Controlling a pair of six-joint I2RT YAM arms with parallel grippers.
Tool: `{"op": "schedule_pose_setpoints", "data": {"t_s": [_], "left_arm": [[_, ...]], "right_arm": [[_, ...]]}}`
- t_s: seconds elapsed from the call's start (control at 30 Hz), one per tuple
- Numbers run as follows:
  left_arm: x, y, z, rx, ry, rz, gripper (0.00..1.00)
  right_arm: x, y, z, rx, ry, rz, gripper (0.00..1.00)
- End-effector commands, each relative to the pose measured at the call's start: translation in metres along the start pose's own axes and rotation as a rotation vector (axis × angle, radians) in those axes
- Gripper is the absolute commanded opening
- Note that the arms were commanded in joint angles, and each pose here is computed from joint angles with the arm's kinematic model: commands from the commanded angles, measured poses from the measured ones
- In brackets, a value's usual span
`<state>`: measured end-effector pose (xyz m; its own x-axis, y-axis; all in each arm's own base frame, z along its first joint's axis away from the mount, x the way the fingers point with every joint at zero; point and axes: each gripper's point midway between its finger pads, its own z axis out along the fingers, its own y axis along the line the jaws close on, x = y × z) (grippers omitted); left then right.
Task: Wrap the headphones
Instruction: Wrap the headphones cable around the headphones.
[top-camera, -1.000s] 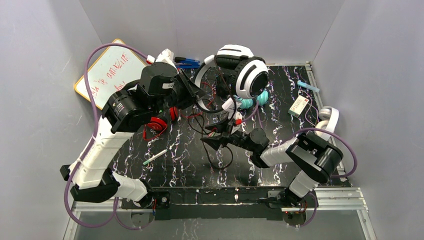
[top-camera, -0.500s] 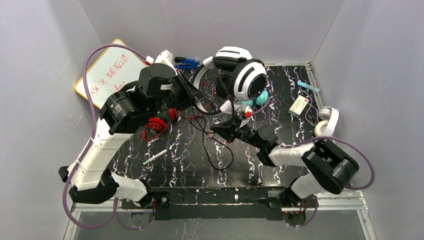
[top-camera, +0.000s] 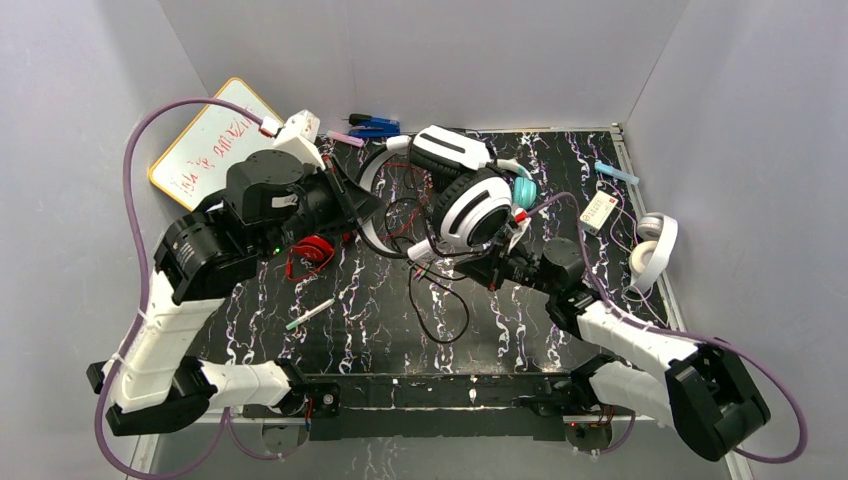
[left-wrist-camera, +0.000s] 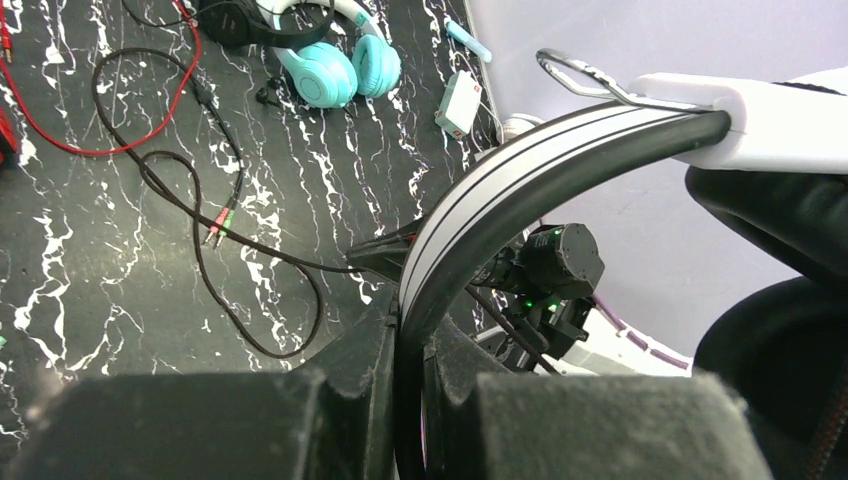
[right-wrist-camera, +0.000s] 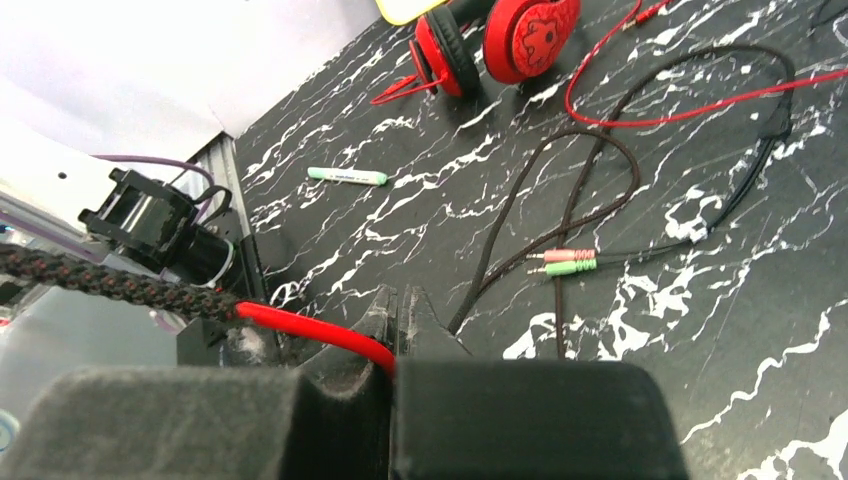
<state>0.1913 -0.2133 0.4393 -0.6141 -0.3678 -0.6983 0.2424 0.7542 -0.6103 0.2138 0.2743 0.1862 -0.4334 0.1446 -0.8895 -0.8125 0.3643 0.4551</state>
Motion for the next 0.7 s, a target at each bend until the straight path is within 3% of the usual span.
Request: {"op": "schedule_pose_setpoints", "data": {"t_s": [0.0, 0.2, 0.3, 0.47, 0.67], "left_arm": [[-0.028, -0.029, -0.029, 0.165, -0.100, -0.031, 0.00], [-0.027, -0.013, -0.035, 0.124, -0.126, 0.029, 0.00], [-0.021, -0.018, -0.036, 0.182, -0.111, 0.104, 0.00], [0.021, -0.050, -0.042, 0.461, 0.042, 0.293, 0.00], [0.068, -0.023, -0.024, 0.467, 0.187, 0.439, 0.00]], "right_arm": [[0.020, -0.004, -0.015, 0.046, 0.097, 0.115, 0.01], [0.016, -0.004, -0.025, 0.065, 0.089, 0.140, 0.01], [0.006, -0.009, -0.027, 0.100, 0.095, 0.154, 0.01], [-0.014, -0.024, -0.030, 0.178, 0.194, 0.175, 0.01], [-0.054, -0.028, -0.039, 0.209, 0.213, 0.229, 0.01]]}}
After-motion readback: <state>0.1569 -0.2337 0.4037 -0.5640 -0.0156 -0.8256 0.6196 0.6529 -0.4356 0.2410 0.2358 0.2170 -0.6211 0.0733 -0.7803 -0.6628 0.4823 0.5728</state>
